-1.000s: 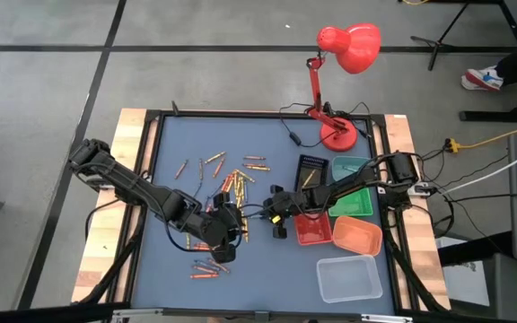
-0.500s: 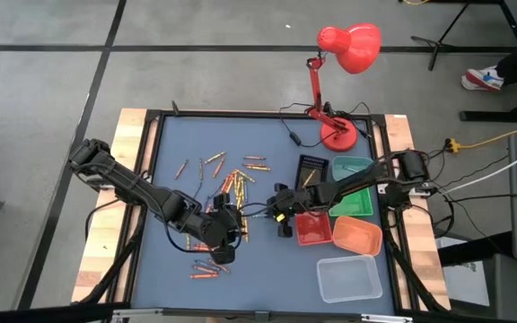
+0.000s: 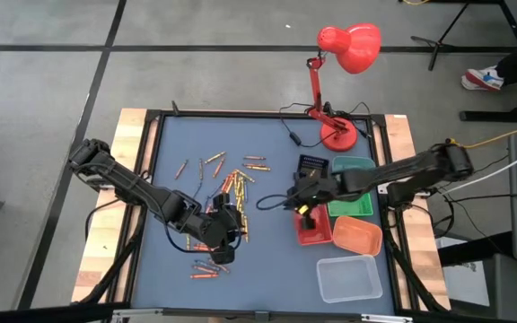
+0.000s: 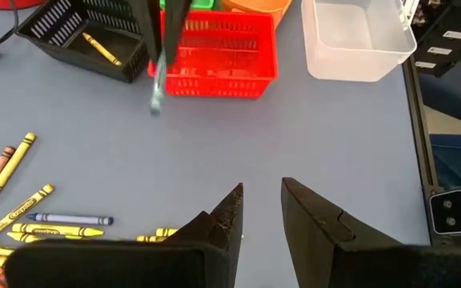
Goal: Sort crayons
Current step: Put the dark blue crayon into the blue bin
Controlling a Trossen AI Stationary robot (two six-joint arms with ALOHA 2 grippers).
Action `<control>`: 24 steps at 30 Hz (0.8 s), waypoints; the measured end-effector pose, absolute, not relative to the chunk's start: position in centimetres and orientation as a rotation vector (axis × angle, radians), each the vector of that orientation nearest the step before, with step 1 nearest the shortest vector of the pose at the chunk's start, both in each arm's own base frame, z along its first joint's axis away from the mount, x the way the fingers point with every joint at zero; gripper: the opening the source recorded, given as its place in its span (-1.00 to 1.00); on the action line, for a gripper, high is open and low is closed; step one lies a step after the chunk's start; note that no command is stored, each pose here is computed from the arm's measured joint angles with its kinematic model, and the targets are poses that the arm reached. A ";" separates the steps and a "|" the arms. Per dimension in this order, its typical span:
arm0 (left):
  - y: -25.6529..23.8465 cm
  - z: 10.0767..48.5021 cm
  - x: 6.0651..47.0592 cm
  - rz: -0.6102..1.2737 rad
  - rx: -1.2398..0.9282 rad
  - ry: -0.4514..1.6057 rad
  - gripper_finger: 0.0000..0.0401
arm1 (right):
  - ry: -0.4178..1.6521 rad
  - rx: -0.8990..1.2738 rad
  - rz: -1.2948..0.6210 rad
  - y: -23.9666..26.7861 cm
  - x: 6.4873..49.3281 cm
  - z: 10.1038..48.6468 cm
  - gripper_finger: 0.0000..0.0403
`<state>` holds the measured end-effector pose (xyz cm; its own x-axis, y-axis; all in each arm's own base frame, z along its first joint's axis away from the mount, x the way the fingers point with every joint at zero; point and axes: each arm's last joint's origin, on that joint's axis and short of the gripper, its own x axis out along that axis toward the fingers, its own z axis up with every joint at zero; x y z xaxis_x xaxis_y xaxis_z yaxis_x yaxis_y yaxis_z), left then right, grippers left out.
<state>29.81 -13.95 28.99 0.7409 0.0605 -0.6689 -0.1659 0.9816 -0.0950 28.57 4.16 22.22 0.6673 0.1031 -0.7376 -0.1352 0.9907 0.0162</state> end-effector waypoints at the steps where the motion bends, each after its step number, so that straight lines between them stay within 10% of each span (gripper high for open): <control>1: -13.9 29.0 29.8 0.125 -0.152 0.727 -0.63 | 0.844 -0.050 0.117 4.0 27.9 22.7 -0.87; 24: -13.9 29.0 29.8 0.123 -0.146 0.726 -0.63 | 1.158 -0.198 -0.572 0.6 15.3 26.6 -0.87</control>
<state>29.81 -13.95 28.99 0.7411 0.0616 -0.6686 -0.1627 0.9826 -0.0898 15.34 0.59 26.57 0.2781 -0.5219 -0.8064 0.3233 0.8414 -0.4331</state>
